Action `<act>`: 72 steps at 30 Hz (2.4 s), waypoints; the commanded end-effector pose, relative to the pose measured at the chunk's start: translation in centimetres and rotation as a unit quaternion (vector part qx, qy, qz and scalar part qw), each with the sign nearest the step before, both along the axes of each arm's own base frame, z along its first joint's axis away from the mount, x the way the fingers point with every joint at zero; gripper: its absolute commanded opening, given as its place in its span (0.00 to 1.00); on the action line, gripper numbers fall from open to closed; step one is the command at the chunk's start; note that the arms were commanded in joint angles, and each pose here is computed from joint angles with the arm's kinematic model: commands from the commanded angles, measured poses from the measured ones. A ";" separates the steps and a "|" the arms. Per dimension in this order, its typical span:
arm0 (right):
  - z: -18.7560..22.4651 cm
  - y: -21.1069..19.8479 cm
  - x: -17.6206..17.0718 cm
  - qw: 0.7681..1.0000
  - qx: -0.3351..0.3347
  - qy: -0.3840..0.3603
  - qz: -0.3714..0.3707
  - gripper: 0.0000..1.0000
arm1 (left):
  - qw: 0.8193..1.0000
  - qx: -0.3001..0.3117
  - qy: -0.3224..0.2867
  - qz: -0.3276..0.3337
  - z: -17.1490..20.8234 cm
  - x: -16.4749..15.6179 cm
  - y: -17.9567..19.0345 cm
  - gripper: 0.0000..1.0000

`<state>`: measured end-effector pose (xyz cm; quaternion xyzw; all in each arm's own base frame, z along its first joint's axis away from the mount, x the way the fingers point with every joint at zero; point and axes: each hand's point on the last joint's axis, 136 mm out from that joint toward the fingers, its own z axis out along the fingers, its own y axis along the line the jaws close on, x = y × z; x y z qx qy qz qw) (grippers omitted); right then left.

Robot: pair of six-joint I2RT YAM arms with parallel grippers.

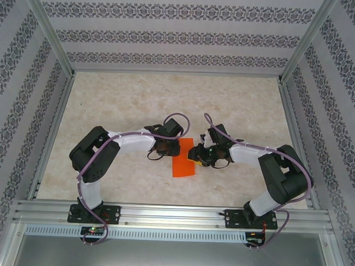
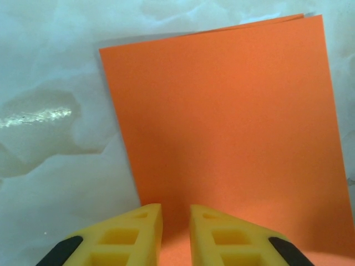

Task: Fold a paper plane with a square sheet of paper (pick it up from the middle)
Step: Third fold the triangle at the center of the table.

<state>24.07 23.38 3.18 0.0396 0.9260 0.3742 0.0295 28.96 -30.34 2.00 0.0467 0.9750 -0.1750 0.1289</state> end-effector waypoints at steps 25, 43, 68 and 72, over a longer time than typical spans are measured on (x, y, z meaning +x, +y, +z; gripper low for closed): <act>0.5 0.5 1.0 0.998 0.046 0.036 -0.024 0.09 | 0.944 0.123 -0.172 -0.254 4.8 -12.5 -4.8 0.65; 0.3 0.4 0.5 0.998 0.039 0.041 -0.015 0.12 | 0.918 0.237 -0.219 -0.231 3.7 -10.5 -4.9 0.29; 6.2 0.2 3.8 0.998 0.022 -0.062 0.011 0.14 | 0.953 0.075 -0.173 -0.239 5.1 -11.2 -4.1 0.00; 4.6 1.8 4.2 0.998 -0.001 -0.050 0.037 0.11 | 0.956 0.055 -0.156 -0.243 4.7 -11.1 -3.9 0.00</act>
